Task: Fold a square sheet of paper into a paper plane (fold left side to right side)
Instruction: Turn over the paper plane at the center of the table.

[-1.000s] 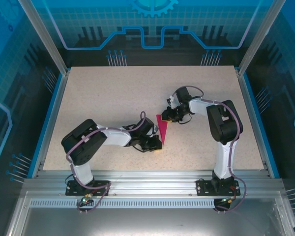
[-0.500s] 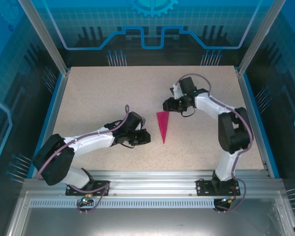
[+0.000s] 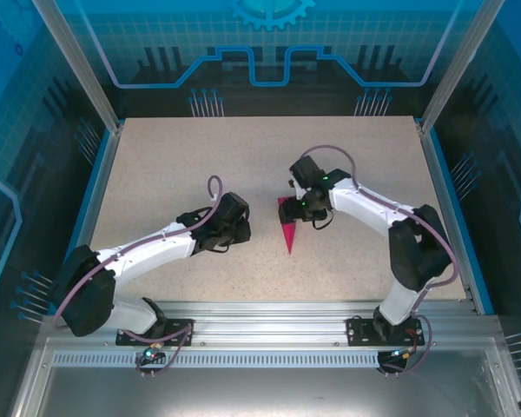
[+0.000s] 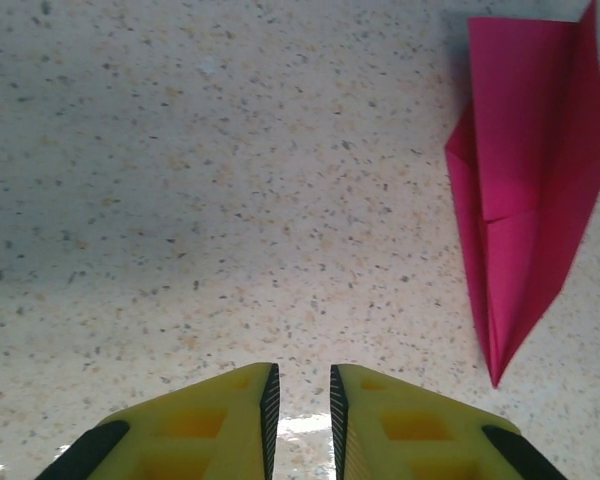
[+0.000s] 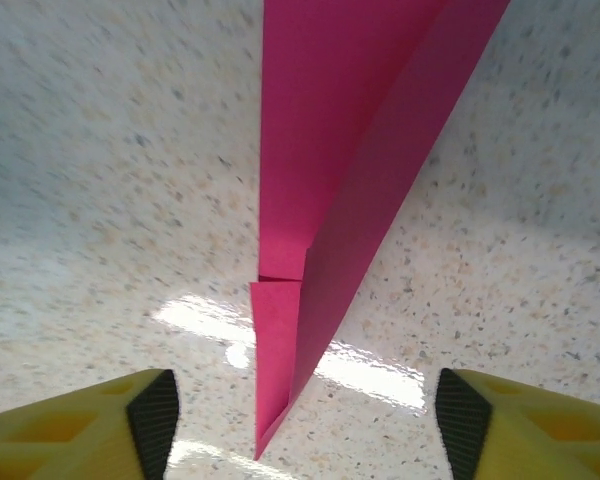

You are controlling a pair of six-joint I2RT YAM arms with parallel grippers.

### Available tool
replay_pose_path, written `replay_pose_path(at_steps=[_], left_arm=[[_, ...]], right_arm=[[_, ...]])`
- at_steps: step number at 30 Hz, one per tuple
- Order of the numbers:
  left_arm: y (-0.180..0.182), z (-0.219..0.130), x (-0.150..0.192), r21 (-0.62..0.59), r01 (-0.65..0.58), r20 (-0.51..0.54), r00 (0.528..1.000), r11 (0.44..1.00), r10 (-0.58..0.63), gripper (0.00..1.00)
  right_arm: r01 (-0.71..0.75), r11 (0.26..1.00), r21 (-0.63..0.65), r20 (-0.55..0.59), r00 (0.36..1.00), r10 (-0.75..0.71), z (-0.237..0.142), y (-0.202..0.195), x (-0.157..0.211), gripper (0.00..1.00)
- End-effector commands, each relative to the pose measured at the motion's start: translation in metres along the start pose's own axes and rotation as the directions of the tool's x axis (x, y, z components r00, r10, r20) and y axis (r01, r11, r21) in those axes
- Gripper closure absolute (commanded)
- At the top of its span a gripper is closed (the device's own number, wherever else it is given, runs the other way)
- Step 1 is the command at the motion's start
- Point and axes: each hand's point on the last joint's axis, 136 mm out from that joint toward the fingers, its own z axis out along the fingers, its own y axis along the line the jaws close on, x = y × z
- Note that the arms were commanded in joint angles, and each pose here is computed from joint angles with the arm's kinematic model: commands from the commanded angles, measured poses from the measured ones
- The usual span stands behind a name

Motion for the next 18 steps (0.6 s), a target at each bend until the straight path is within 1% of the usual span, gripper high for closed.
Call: replay_pose_path(at_steps=[1,3,6,9,11,12,15,18], left_arm=[[0.004,-0.011,-0.012,-0.029,-0.009,0.045,0.999,1.0,0.01,0.75],[0.007,-0.011,-0.011,-0.037,-0.009,0.045,0.999,0.999,0.011,0.74],[0.009,-0.012,-0.011,-0.049,-0.009,0.05,0.999,0.999,0.011,0.74],[0.011,-0.015,-0.014,-0.06,-0.007,0.061,0.998,0.998,0.011,0.74],[0.013,-0.018,-0.017,-0.07,-0.01,0.076,0.997,0.997,0.015,0.74],[0.014,-0.02,-0.018,-0.076,-0.013,0.082,0.996,0.997,0.019,0.74],[0.015,-0.027,-0.023,-0.088,-0.023,0.102,0.994,0.996,0.032,0.74],[0.016,-0.033,-0.028,-0.098,-0.027,0.124,0.992,0.995,0.039,0.74]], right_arm=[[-0.026,0.995,0.094,-0.067,0.997,0.032,0.018,-0.015,0.017,0.36],[-0.019,0.998,0.066,-0.092,0.995,0.025,0.027,-0.007,0.02,0.43],[-0.003,0.998,0.067,-0.118,0.993,0.011,0.034,-0.001,0.023,0.59],[0.0,0.999,0.053,-0.116,0.993,0.006,0.033,0.0,0.023,0.76],[0.004,1.0,0.013,-0.1,0.995,-0.003,0.027,0.004,0.019,0.93],[0.006,1.0,-0.014,-0.088,0.996,-0.007,0.023,0.006,0.017,1.0],[0.026,0.992,-0.126,-0.03,0.999,-0.03,0.003,0.019,0.008,1.0],[0.04,0.96,-0.277,0.029,0.999,-0.033,-0.019,0.032,0.001,1.0]])
